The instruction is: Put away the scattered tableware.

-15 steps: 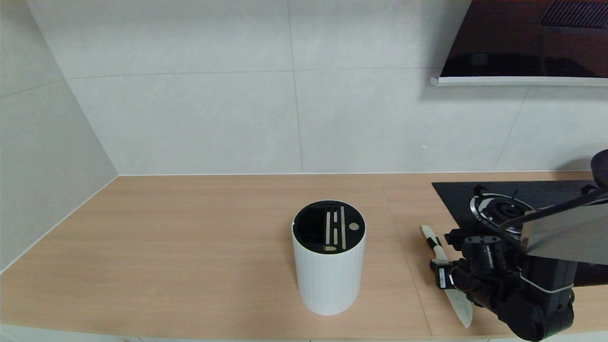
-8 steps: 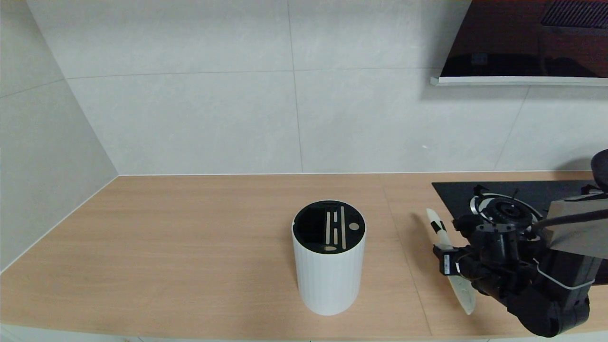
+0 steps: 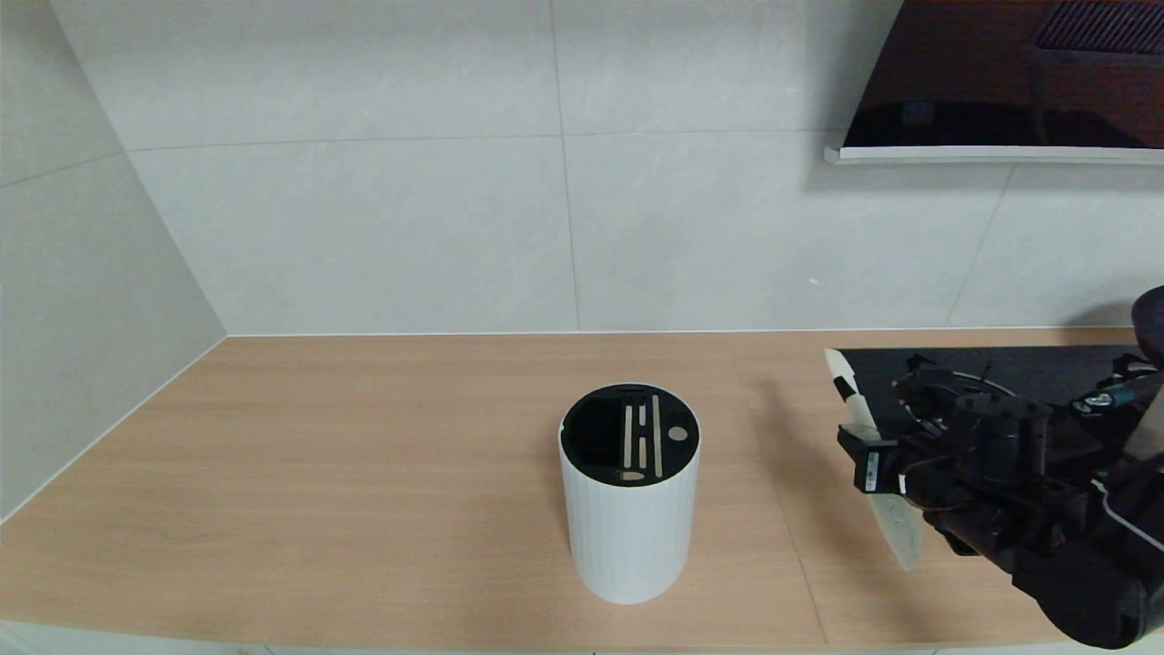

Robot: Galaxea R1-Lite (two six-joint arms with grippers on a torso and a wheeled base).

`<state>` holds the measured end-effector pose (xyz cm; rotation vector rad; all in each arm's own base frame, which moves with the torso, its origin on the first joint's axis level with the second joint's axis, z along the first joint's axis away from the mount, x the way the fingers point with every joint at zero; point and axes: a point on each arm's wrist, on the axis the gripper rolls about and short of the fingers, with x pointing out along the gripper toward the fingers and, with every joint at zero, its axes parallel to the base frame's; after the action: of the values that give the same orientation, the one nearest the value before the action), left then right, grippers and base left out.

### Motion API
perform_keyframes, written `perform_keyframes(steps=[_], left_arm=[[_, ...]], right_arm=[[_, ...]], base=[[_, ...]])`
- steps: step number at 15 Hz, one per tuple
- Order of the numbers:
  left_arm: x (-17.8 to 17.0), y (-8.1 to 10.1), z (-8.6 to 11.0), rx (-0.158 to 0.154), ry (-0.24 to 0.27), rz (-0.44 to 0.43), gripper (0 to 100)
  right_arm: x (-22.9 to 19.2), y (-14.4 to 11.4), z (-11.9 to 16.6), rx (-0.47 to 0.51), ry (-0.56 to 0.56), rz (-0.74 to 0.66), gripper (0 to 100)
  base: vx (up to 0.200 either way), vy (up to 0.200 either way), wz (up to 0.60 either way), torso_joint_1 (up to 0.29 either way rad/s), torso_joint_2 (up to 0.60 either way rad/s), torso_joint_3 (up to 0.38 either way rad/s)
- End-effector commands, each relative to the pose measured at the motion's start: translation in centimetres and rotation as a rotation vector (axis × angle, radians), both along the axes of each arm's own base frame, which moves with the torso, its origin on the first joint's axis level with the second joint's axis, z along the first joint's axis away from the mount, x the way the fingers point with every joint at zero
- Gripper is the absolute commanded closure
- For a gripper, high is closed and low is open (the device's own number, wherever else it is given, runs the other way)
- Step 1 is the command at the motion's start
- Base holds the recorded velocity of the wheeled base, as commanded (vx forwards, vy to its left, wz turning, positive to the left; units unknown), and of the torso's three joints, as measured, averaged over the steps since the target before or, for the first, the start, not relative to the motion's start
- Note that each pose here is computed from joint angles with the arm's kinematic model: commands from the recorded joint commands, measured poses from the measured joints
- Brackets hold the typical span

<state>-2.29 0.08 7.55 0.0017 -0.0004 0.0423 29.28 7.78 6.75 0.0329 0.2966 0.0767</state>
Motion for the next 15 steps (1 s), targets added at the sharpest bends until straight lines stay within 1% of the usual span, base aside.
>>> perform_keyframes(steps=[1, 5, 6, 8, 9, 10, 11, 12, 13, 14, 15], left_arm=[[0.0, 0.0, 0.0, 0.003, -0.001, 0.001, 0], [0.0, 0.0, 0.0, 0.004, 0.001, 0.001, 0], [0.0, 0.0, 0.0, -0.002, -0.001, 0.001, 0], [0.0, 0.0, 0.0, 0.001, -0.001, -0.001, 0], [-0.1, 0.0, 0.4, 0.001, -0.015, -0.001, 0], [-0.7, 0.0, 2.0, 0.0, -0.07, -0.001, 0], [-0.7, 0.0, 2.2, 0.0, -0.075, -0.001, 0], [-1.3, -0.1, 5.6, 0.005, -0.084, -0.061, 0], [-1.0, -0.1, 6.9, 0.009, -0.047, -0.12, 0], [0.4, -0.4, 9.9, 0.024, 0.02, -0.248, 0], [2.5, -0.7, 11.7, 0.033, 0.092, -0.333, 0]], right_arm=[[-2.0, 0.9, 3.7, 0.034, -0.109, 0.05, 100], [-3.9, 2.0, 6.7, 0.068, -0.201, 0.107, 100], [-4.4, 2.2, 7.4, 0.074, -0.216, 0.119, 100], [-5.4, 2.4, 8.6, 0.087, -0.242, 0.142, 100], [-6.2, 2.7, 9.4, 0.097, -0.263, 0.163, 100], [-6.6, 2.8, 10.3, 0.107, -0.287, 0.175, 100], [-6.7, 2.8, 10.3, 0.108, -0.288, 0.176, 100], [-6.1, 3.2, 12.0, 0.122, -0.324, 0.179, 100], [-5.7, 3.3, 12.6, 0.125, -0.334, 0.177, 100], [-4.8, 3.8, 13.6, 0.129, -0.343, 0.182, 100], [-4.2, 4.2, 14.2, 0.13, -0.347, 0.188, 100]], base=[[0.0, 0.0, 0.0, 0.0, 0.0, 0.0], [0.0, 0.0, 0.0, 0.0, 0.0, 0.0], [0.0, 0.0, 0.0, 0.0, 0.0, 0.0], [0.0, 0.0, 0.0, 0.0, 0.0, 0.0], [0.0, 0.0, 0.0, 0.0, 0.0, 0.0], [0.0, 0.0, 0.0, 0.0, 0.0, 0.0], [0.0, 0.0, 0.0, 0.0, 0.0, 0.0], [0.0, 0.0, 0.0, 0.0, 0.0, 0.0], [0.0, 0.0, 0.0, 0.0, 0.0, 0.0], [0.0, 0.0, 0.0, 0.0, 0.0, 0.0], [0.0, 0.0, 0.0, 0.0, 0.0, 0.0]])
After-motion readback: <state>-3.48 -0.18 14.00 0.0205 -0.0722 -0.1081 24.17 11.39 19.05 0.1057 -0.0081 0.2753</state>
